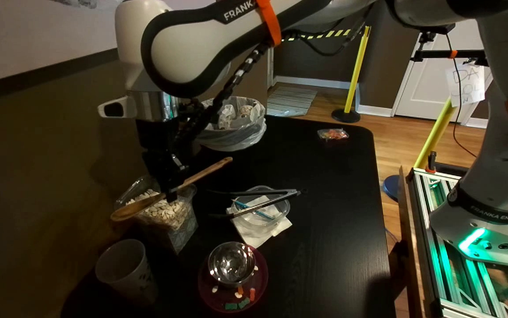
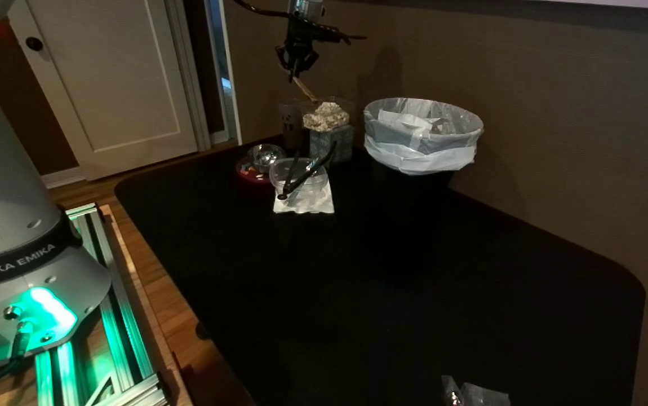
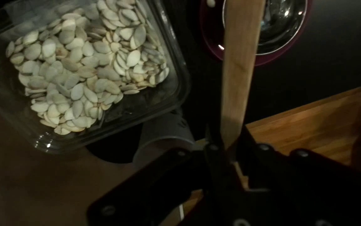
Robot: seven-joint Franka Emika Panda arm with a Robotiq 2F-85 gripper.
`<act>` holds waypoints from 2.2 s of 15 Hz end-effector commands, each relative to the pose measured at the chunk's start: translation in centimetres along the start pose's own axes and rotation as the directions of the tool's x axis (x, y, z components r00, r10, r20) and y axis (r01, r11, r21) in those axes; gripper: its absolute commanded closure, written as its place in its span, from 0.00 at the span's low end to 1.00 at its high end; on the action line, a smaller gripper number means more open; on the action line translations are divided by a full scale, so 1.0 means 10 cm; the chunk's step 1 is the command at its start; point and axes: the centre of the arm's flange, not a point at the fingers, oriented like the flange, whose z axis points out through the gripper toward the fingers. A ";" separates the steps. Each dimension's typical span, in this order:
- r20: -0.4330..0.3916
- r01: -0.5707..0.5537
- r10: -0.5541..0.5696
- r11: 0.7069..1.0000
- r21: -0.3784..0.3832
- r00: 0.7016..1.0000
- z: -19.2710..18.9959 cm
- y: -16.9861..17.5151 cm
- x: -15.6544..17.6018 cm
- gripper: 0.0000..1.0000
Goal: Remove the cooking stick from the lunchbox and put it on the silver bowl
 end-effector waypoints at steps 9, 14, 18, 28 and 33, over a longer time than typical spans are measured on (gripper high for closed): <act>-0.068 -0.067 0.076 0.990 0.127 0.995 0.54 -1.05 -0.45 0.96; 0.029 -0.096 0.094 0.991 0.089 0.995 0.70 -0.86 -0.89 0.96; 0.022 -0.167 0.166 0.980 0.106 0.986 0.85 -0.74 -1.16 0.96; 0.020 -0.204 0.203 0.965 0.165 0.979 1.07 -0.74 -1.11 0.96; -0.032 -0.203 0.209 0.969 0.143 0.977 1.43 -0.77 -0.95 0.96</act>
